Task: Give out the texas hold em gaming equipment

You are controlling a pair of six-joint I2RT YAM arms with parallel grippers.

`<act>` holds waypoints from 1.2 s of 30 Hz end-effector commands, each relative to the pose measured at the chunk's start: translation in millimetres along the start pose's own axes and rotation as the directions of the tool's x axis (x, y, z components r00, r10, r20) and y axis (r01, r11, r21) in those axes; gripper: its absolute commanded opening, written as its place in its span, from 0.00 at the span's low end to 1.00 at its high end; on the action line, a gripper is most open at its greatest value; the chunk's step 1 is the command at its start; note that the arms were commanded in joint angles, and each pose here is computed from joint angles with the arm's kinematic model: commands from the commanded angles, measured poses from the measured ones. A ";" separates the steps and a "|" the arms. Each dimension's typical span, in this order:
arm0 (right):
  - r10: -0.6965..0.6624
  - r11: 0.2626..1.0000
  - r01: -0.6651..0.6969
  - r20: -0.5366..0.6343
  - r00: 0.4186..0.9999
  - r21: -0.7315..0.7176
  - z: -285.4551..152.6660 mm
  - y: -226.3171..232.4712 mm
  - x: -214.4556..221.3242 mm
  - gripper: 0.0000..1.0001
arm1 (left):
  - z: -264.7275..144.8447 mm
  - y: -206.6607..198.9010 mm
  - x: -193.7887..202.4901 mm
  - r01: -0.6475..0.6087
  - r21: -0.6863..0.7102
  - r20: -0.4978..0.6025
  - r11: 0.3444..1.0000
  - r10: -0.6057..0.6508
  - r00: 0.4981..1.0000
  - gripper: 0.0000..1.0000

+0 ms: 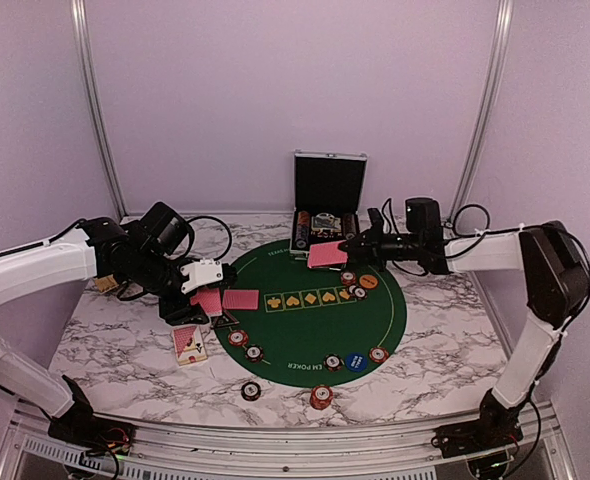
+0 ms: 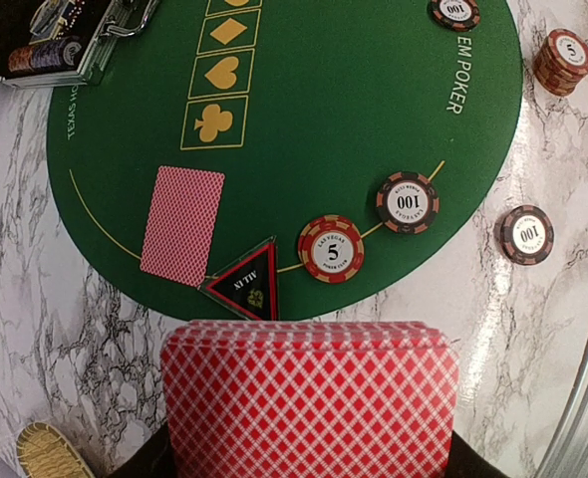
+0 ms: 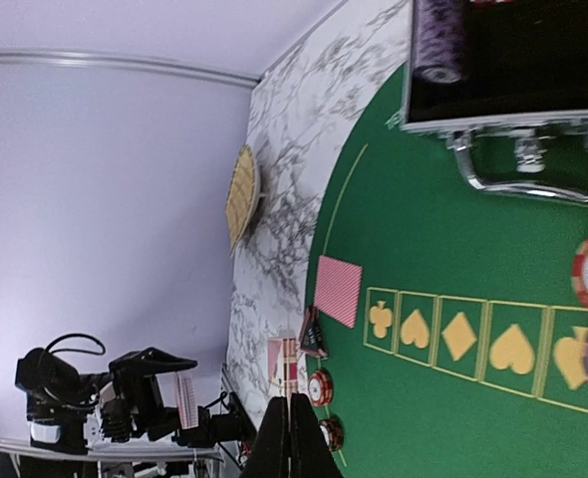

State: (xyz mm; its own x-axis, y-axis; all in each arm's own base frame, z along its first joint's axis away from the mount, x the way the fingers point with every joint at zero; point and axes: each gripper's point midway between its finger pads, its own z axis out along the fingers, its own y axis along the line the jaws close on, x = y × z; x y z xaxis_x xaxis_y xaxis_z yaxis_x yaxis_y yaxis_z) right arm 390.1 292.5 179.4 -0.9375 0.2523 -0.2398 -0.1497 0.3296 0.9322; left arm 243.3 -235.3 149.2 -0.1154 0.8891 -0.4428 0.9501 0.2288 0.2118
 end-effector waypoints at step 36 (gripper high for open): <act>-0.001 0.795 -0.187 0.310 0.951 0.577 -140.3 -206.0 -74.1 0.00 | -9.2 2.9 -4.5 0.002 -0.013 0.021 1.000 -0.002 1.000 0.00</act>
State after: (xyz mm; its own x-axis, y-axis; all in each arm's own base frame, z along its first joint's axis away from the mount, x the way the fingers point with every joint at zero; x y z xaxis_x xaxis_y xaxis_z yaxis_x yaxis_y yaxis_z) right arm 435.6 88.0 40.8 -0.7990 0.5348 -0.2751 0.2405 0.7034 0.6689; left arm 243.3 -235.3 149.2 -0.1154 0.8891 -0.4428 0.9501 0.2288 0.2118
